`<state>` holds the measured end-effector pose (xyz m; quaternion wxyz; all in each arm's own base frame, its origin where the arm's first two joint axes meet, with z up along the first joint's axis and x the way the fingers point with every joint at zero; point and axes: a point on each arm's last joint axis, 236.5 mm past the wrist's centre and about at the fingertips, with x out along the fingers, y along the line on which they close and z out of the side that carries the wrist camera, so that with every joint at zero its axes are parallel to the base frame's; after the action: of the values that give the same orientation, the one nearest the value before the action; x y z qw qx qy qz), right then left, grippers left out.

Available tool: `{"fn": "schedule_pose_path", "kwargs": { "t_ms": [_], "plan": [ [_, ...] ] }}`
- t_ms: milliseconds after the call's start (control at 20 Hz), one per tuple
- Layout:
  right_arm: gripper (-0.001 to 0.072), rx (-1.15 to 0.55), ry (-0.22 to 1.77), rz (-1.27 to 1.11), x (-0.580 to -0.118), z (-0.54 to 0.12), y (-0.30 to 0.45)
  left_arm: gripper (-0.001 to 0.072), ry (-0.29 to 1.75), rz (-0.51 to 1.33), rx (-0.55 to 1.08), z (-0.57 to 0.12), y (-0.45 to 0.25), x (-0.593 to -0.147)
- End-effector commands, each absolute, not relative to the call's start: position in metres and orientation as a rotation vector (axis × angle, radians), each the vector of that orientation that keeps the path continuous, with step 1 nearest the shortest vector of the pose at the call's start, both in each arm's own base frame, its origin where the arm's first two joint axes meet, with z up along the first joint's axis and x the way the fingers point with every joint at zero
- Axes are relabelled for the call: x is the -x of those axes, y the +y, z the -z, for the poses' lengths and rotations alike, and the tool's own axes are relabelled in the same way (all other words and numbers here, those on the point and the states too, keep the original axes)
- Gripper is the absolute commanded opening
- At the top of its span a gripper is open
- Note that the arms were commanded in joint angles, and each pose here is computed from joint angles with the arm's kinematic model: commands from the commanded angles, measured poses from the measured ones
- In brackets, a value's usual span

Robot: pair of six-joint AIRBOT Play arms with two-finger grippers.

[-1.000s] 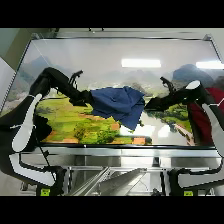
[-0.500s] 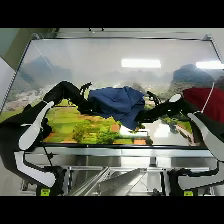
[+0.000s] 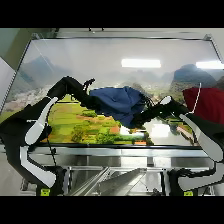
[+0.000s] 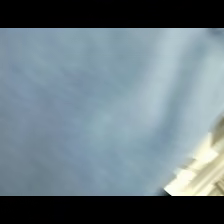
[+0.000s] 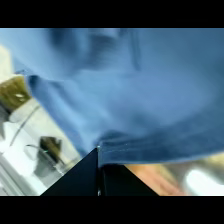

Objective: Fold the shirts.

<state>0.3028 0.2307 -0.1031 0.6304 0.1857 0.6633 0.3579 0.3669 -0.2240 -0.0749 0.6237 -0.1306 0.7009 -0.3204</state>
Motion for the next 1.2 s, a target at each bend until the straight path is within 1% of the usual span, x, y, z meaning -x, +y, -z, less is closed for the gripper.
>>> {"fn": "schedule_pose_path", "kwargs": {
  "t_ms": [0, 100, 200, 300, 400, 550, 700, 800, 850, 950, 1050, 1150],
  "plan": [
    [0.0018, -0.421, 1.469, -0.873, -0.308, 0.083, 0.238, 0.0016, 1.559, 0.814, 0.343, 0.033, -0.235, -0.375],
    [0.0018, -0.410, 1.417, -0.912, -0.314, 0.052, 0.233, 0.0016, 1.447, 0.832, 0.318, -0.009, -0.234, -0.387],
    [0.0018, -0.388, 1.309, -0.929, -0.329, 0.003, 0.216, 0.0016, 1.301, 0.828, 0.324, -0.069, -0.228, -0.400],
    [0.0018, -0.361, 1.145, -0.904, -0.347, -0.066, 0.187, 0.0016, 1.119, 0.794, 0.323, -0.146, -0.210, -0.410],
    [0.0018, -0.301, 0.916, -0.838, -0.359, -0.154, 0.151, 0.0016, 0.904, 0.745, 0.318, -0.232, -0.185, -0.409],
    [0.0018, -0.161, 0.574, -0.692, -0.345, -0.282, 0.102, 0.0016, 0.555, 0.645, 0.300, -0.360, -0.142, -0.380],
    [0.0018, -0.024, 0.300, -0.525, -0.302, -0.378, 0.074, 0.0016, 0.265, 0.548, 0.248, -0.457, -0.109, -0.326],
    [0.0018, 0.058, 0.128, -0.422, -0.273, -0.429, 0.068, 0.0016, 0.166, 0.482, 0.210, -0.487, -0.093, -0.295],
    [0.0018, 0.093, 0.050, -0.377, -0.261, -0.450, 0.066, 0.0016, 0.137, 0.417, 0.191, -0.493, -0.078, -0.287],
    [0.0018, 0.131, -0.040, -0.297, -0.248, -0.473, 0.058, 0.0016, 0.154, 0.247, 0.166, -0.486, -0.038, -0.282],
    [0.0018, 0.145, -0.029, -0.240, -0.255, -0.471, 0.044, 0.0016, 0.210, 0.138, 0.180, -0.469, -0.005, -0.288],
    [0.0018, 0.069, 0.089, -0.231, -0.284, -0.441, 0.026, 0.0016, 0.272, 0.087, 0.235, -0.440, 0.018, -0.305]
  ]
}}
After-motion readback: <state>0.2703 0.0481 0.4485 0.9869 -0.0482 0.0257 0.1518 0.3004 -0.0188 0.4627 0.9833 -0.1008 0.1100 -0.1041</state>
